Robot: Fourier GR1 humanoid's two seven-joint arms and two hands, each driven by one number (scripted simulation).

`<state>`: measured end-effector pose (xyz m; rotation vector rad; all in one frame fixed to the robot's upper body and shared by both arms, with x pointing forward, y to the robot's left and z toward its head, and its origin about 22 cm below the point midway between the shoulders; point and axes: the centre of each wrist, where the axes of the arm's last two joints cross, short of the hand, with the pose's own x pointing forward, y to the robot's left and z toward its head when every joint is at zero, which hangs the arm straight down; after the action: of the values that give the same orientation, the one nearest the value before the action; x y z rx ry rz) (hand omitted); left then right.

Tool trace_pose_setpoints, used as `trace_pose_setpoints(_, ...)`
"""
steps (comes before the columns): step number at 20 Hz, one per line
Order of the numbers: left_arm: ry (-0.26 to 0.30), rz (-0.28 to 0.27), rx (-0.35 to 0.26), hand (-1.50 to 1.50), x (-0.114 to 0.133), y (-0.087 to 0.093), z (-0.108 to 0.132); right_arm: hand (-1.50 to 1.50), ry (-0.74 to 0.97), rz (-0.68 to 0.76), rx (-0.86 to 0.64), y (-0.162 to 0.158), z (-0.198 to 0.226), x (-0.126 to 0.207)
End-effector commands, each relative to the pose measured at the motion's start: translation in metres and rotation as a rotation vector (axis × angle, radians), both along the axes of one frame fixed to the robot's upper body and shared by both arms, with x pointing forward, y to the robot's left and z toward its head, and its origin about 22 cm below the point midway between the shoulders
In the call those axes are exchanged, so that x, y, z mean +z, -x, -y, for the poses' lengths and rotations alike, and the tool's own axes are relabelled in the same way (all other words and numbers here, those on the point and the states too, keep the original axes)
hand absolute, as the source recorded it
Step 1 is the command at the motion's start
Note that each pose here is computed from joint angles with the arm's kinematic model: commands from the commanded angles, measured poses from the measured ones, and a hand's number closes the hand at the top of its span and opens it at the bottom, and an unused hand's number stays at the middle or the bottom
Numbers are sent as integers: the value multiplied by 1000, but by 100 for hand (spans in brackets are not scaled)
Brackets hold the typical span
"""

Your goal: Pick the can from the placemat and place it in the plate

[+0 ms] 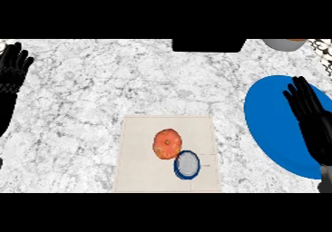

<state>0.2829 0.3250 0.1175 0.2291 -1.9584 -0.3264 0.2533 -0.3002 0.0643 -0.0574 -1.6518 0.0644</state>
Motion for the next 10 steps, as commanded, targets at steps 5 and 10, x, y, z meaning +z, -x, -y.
trace_pose_setpoints(5,216,-600,207,0,-129,46,16,150,88,255,-240,2,-1,63)
trace_pose_setpoints(10,320,-757,209,0,-160,69,35,-150,336,174,-649,30,33,28)
